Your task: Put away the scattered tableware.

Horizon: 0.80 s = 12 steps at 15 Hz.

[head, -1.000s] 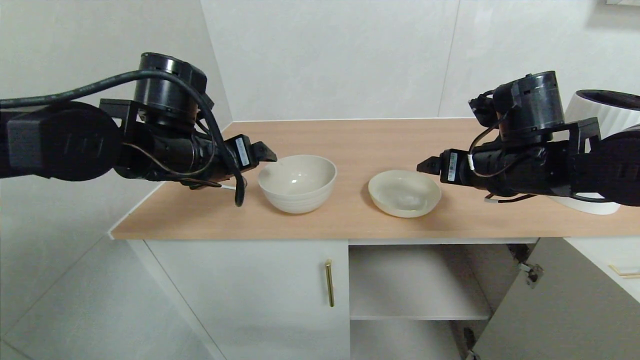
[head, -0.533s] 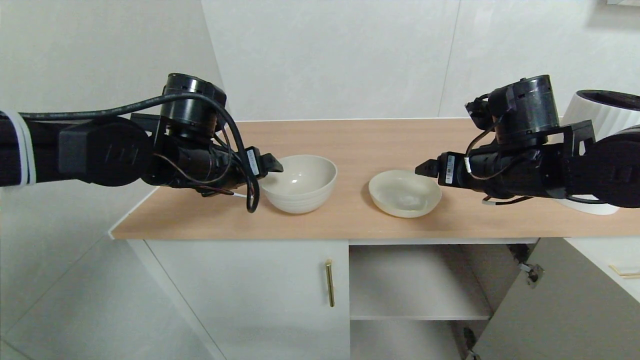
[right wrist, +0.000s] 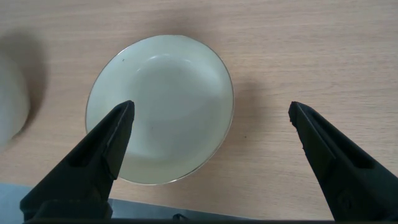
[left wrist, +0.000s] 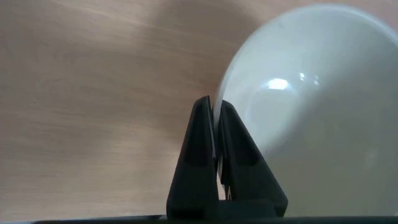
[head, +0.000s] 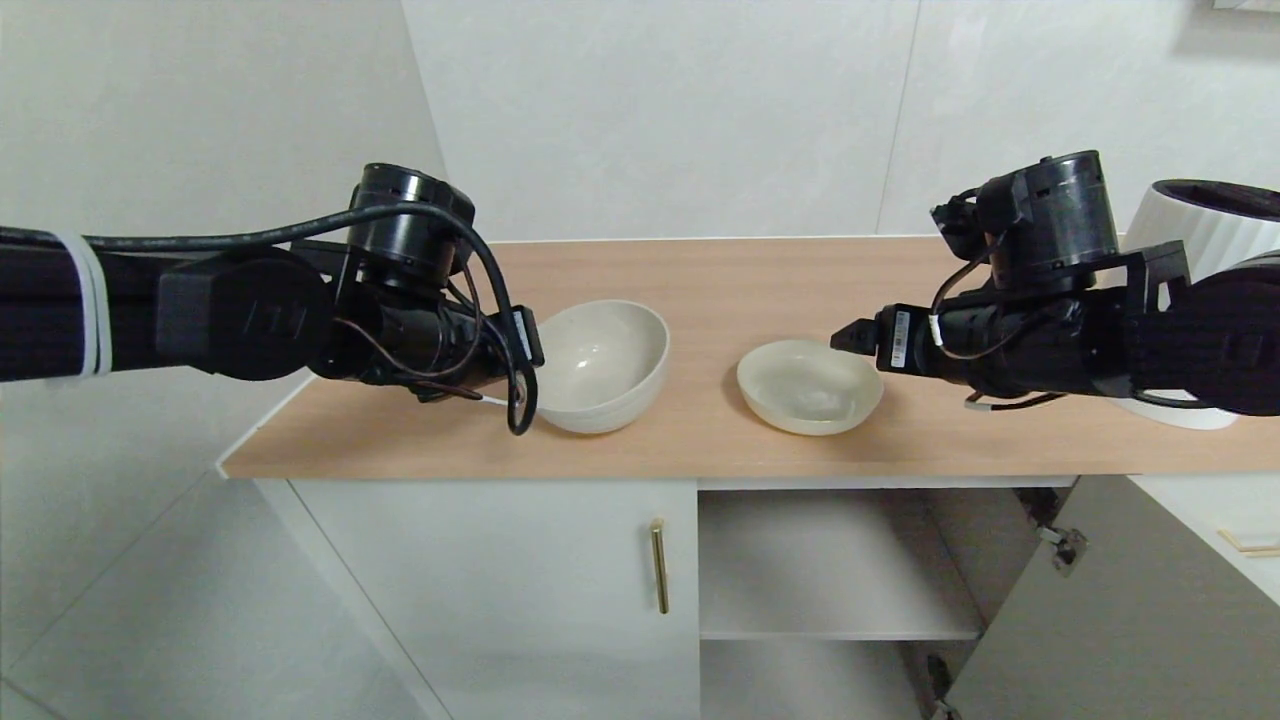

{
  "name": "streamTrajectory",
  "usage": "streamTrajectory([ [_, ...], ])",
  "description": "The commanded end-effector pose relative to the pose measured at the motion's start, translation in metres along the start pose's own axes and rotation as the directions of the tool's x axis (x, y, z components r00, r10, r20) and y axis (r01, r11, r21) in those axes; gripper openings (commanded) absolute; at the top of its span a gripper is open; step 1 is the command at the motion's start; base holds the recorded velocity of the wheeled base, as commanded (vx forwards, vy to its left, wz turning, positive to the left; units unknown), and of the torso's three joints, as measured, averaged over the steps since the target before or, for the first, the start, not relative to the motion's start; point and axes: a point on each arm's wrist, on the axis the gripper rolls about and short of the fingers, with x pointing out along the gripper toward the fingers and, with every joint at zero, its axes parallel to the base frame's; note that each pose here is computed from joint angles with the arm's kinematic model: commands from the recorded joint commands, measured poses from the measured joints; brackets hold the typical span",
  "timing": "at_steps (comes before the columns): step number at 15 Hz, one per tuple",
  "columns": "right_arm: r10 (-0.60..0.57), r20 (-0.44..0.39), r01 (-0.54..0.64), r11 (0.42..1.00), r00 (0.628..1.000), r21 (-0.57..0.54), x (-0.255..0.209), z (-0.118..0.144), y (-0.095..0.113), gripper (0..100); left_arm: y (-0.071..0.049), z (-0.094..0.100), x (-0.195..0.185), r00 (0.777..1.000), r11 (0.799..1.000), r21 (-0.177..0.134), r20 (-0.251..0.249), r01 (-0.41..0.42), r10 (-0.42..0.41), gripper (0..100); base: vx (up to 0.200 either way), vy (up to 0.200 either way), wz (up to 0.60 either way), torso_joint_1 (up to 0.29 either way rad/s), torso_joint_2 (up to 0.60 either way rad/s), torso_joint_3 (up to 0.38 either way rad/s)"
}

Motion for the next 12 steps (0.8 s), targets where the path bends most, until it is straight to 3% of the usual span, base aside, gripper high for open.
streamTrajectory([
  [1, -0.001, 0.003, 0.001, 1.000, 1.000, 0.001, -0.001, 0.001, 0.000, 100, -0.001, 0.002, -0.007, 1.000, 1.000, -0.001, 0.015, 0.008, -0.008, 0, 0.000, 0.000, 0.00, 0.000, 0.00, 0.000],
  [5, -0.002, 0.000, 0.002, 1.000, 1.000, -0.001, 0.000, 0.000, 0.000, 100, -0.010, 0.006, -0.061, 0.993, 0.996, 0.011, 0.081, 0.088, -0.089, 0, 0.000, 0.000, 0.00, 0.000, 0.00, 0.000],
  [7, -0.027, -0.025, 0.026, 1.000, 0.999, -0.014, 0.013, -0.007, 0.001, 100, -0.017, -0.001, -0.078, 0.987, 0.990, 0.032, 0.075, 0.140, -0.142, 0, 0.000, 0.000, 0.00, 0.000, 0.00, 0.000],
  [12, -0.094, -0.069, 0.091, 0.995, 0.993, -0.035, 0.041, -0.020, -0.002, 100, -0.018, -0.001, -0.077, 0.986, 0.989, 0.034, 0.076, 0.145, -0.147, 0, 0.000, 0.000, 0.00, 0.000, 0.00, 0.000],
])
